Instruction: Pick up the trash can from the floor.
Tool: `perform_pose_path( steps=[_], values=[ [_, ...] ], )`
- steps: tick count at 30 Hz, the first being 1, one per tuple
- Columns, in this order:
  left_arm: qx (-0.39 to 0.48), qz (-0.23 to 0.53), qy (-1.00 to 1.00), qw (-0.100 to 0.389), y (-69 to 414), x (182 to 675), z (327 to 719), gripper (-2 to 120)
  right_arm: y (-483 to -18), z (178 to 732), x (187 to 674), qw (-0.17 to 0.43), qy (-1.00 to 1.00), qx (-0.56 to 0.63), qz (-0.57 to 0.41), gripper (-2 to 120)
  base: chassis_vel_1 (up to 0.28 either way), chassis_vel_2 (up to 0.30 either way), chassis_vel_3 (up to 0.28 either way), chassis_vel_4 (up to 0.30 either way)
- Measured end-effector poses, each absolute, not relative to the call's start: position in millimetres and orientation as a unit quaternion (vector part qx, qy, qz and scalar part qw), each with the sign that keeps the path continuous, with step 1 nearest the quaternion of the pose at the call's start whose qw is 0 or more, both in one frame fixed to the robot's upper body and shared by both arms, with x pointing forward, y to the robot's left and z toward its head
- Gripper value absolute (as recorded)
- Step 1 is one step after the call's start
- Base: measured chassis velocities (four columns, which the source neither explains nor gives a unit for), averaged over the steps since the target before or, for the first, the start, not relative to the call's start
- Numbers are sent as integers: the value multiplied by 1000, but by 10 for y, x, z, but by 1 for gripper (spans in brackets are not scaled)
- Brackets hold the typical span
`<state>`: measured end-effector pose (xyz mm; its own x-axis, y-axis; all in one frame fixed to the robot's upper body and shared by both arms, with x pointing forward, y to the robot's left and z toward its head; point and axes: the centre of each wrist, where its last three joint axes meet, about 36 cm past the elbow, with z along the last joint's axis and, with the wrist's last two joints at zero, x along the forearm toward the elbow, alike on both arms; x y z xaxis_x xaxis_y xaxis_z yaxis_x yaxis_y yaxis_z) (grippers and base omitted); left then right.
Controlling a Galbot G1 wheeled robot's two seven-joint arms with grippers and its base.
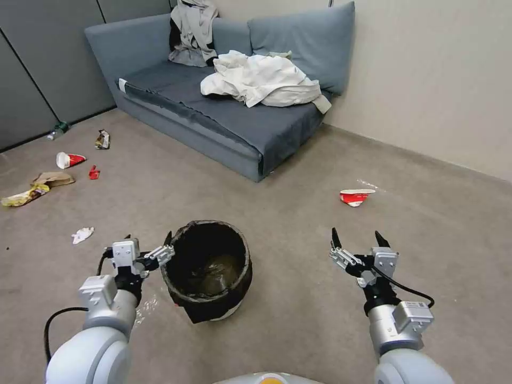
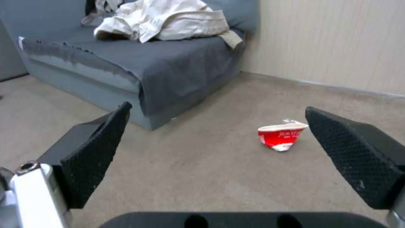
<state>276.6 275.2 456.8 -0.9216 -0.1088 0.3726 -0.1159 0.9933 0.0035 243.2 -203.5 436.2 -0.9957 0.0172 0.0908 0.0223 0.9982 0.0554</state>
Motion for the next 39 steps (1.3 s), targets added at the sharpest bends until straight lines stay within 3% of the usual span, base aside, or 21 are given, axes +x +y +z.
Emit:
perform_pose_path(
  steps=[5, 16, 29, 35, 39],
  values=[
    [64, 23, -966, 249, 2794, 2898, 4466, 100, -2053, 4344, 2431, 48, -999, -7, -21, 100, 0, 0, 0, 0],
    [65, 46, -943, 323, 2787, 3060, 4326, 100, -2057, 4338, 2425, 49, -999, -6, -13, 100, 0, 0, 0, 0],
    [68, 62, -932, 352, 2814, 3209, 4219, 100, -2029, 4362, 2392, 46, -999, -9, -4, 100, 0, 0, 0, 0],
    [72, 64, -928, 361, 2758, 3283, 4153, 85, -2029, 4384, 2364, 44, -999, -11, -3, 100, 0, 0, 0, 0],
    [79, 66, -924, 369, 2697, 3328, 4105, 67, -2017, 4393, 2356, 42, -999, -12, -4, 100, 0, 0, 0, 0]
  ],
)
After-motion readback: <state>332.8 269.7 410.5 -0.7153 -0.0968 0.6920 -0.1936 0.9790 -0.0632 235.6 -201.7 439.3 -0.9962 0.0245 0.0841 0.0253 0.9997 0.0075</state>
